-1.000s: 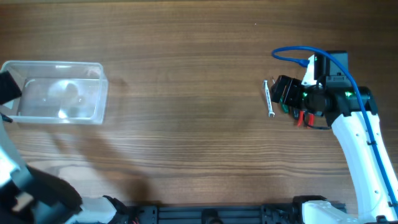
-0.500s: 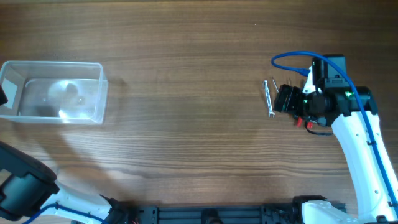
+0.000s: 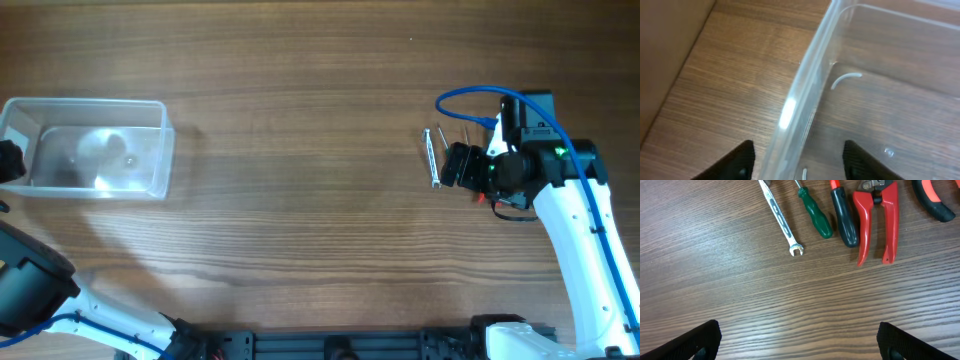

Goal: Pack container
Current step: 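Reach the left gripper to the clear container's left edge and grasp it, then drag the clear container with the left gripper toward the table center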

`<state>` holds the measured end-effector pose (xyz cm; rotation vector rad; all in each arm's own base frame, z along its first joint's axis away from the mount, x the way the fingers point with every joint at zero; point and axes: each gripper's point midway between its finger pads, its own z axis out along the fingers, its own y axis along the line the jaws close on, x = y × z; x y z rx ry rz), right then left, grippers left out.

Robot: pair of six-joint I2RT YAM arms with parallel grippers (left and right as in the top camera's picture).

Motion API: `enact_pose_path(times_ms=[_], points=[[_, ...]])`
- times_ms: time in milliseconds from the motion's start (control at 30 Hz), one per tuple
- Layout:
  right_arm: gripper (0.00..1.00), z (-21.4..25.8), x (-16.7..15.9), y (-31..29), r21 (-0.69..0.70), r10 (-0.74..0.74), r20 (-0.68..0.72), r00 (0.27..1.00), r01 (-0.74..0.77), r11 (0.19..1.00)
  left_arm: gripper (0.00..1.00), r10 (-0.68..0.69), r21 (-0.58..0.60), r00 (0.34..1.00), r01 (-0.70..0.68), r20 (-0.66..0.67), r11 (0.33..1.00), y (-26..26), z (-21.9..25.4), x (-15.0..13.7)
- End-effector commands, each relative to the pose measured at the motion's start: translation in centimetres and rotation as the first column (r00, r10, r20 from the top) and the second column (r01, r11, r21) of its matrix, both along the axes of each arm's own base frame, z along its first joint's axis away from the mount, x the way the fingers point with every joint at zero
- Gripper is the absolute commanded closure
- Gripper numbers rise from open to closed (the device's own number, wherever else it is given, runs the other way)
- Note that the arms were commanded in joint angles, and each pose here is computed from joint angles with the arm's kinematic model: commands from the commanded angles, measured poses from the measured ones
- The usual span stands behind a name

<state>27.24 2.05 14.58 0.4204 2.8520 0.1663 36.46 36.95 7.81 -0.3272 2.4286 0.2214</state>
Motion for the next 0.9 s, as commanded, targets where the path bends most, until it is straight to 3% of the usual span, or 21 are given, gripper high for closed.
enact_pose_path(times_ms=[0, 233, 467, 600, 867], points=[[0.0, 0.3, 0.3, -0.3, -0.011, -0.016, 0.005, 1.0, 0.016, 1.0, 0.66, -0.042, -0.046, 0.998, 0.044, 0.04, 0.998, -0.8, 0.1, 0.7], [0.0, 0.3, 0.3, -0.3, -0.011, -0.016, 0.005, 1.0, 0.016, 1.0, 0.96, -0.097, -0.198, 0.993, 0.108, 0.067, 0.974, -4.0, -0.4, 0.6], [0.0, 0.3, 0.2, 0.3, 0.025, -0.004, 0.001, 1.0, 0.004, 1.0, 0.96, -0.151, -0.426, 0.988, 0.144, 0.018, 0.893, -9.8, -1.6, -0.6], [0.0, 0.2, -0.3, 0.3, 0.024, -0.002, -0.019, 1.0, 0.002, 1.0, 0.96, -0.236, -0.512, 0.972, 0.203, -0.001, 0.835, -14.5, -1.6, 0.4], [0.0, 0.1, -0.7, 0.3, 0.017, 0.023, -0.036, 0.999, -0.022, 1.0, 0.96, -0.443, -0.424, 0.877, 0.335, -0.187, 0.842, -26.1, -3.3, 5.4]])
